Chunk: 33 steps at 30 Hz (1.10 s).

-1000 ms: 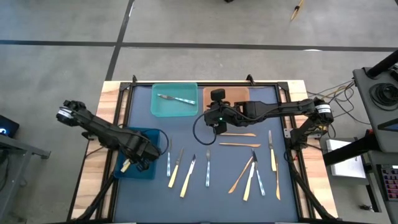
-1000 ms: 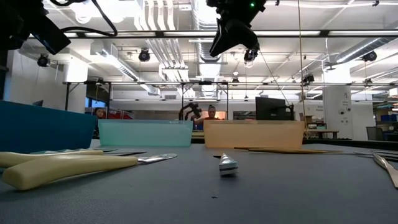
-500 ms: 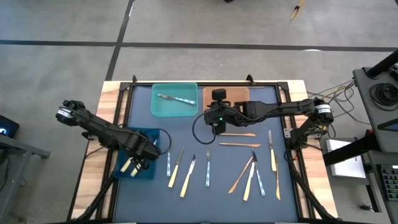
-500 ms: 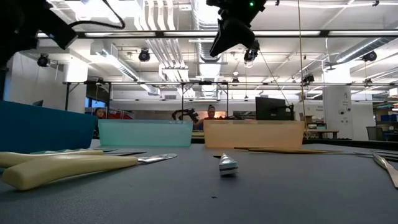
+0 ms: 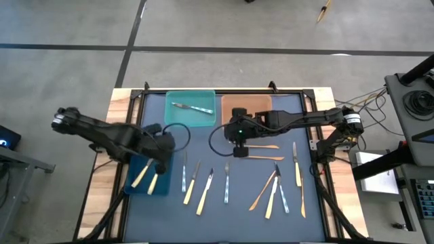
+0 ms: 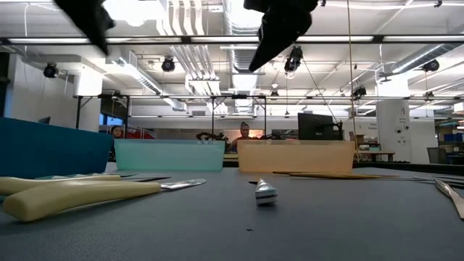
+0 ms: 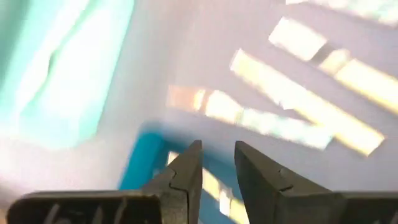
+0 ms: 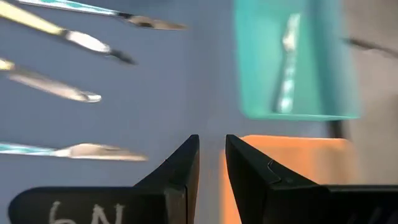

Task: Sort silverware by color (type)
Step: Put the golden knife into the orange bin

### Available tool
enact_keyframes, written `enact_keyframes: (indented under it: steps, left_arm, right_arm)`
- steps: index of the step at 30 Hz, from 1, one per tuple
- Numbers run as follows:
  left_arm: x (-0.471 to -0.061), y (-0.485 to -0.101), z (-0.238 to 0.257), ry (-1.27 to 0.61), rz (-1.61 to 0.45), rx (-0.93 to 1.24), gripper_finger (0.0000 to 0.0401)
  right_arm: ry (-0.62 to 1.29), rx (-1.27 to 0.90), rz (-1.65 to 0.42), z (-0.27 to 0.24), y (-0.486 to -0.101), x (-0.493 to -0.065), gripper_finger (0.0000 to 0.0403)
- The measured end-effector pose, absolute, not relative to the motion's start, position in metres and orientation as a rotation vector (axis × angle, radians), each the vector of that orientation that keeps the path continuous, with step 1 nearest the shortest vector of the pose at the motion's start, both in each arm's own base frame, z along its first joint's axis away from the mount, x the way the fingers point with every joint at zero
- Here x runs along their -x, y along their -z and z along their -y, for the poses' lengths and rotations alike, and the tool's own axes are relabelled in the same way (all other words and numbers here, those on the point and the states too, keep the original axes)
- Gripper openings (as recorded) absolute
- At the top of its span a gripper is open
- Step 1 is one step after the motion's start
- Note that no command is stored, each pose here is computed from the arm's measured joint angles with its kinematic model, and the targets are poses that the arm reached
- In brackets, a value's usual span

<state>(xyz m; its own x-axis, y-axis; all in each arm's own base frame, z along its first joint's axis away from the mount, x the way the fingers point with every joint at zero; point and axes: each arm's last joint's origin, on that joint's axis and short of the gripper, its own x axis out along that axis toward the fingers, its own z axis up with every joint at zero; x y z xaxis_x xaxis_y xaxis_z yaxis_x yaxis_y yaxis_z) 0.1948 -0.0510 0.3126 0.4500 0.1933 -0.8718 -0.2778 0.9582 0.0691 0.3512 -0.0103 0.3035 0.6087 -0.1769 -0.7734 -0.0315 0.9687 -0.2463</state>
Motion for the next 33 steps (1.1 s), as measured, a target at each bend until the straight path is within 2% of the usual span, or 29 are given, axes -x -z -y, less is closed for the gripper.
enact_keyframes:
  steps: [5,9,13,19,27,33]
  left_arm:
    - [-0.2,-0.337,0.041,-0.144,-0.761,-0.054,0.0062]
    - [-0.2,-0.342,0.031,-0.123,-0.655,-0.17,0.0049]
    - [-0.201,-0.335,0.02,-0.104,-0.629,-0.241,0.0039]
    - [-0.206,-0.312,0.002,-0.019,-0.528,-0.231,0.0037]
    - [-0.206,-0.271,-0.028,-0.045,-0.411,-0.168,0.0037]
    - [-0.204,-0.264,-0.044,-0.075,-0.345,-0.137,0.0037]
  right_arm:
    - [0.052,0.137,-0.943,0.008,-0.301,-0.349,0.007]
    - [0.079,0.076,-1.009,0.008,-0.297,-0.343,0.007]
    - [0.091,0.027,-1.069,0.008,-0.292,-0.338,0.007]
    - [0.037,-0.01,-1.125,0.006,-0.277,-0.333,0.007]
    - [0.039,-0.004,-1.195,0.01,-0.244,-0.325,0.007]
    - [0.035,0.018,-1.201,0.019,-0.228,-0.322,0.007]
